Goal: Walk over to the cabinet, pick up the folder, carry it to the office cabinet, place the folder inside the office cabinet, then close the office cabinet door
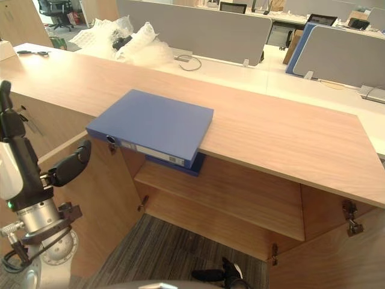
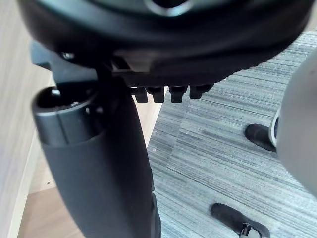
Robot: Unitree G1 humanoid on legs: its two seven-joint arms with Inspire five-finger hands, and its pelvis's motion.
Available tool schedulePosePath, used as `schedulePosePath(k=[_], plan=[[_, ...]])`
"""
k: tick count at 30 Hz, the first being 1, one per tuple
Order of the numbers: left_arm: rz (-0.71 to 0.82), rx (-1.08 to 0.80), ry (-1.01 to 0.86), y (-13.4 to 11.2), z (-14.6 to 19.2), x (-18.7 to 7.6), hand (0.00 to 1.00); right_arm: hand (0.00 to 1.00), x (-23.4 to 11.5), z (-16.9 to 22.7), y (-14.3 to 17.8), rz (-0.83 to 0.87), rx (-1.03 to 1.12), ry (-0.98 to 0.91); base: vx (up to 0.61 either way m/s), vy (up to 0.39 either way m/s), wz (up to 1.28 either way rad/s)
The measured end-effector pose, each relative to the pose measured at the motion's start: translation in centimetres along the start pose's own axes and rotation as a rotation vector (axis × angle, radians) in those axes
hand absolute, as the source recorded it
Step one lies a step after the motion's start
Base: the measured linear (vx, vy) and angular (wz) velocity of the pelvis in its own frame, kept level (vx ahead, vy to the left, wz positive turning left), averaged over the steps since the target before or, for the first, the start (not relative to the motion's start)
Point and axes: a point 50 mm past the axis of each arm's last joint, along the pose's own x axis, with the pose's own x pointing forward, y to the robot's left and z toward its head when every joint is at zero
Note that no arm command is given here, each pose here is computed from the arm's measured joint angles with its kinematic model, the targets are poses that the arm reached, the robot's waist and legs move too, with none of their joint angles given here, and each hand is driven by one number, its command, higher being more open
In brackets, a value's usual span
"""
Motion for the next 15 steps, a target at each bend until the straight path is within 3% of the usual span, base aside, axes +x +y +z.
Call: schedulePosePath(k=[4,15], plan=[[-0.003,0.118,-0.058,-0.5,-0.6,0.5,1.00,1.00,0.1,-0.3,-0.9,-0.006,-0.056,0.011,-0.03,-0.010,-0.05],[-0.103,0.185,-0.134,-1.9,-1.2,0.9,1.00,1.00,0.1,-0.5,-1.3,-0.011,-0.083,0.016,-0.05,0.006,-0.07]])
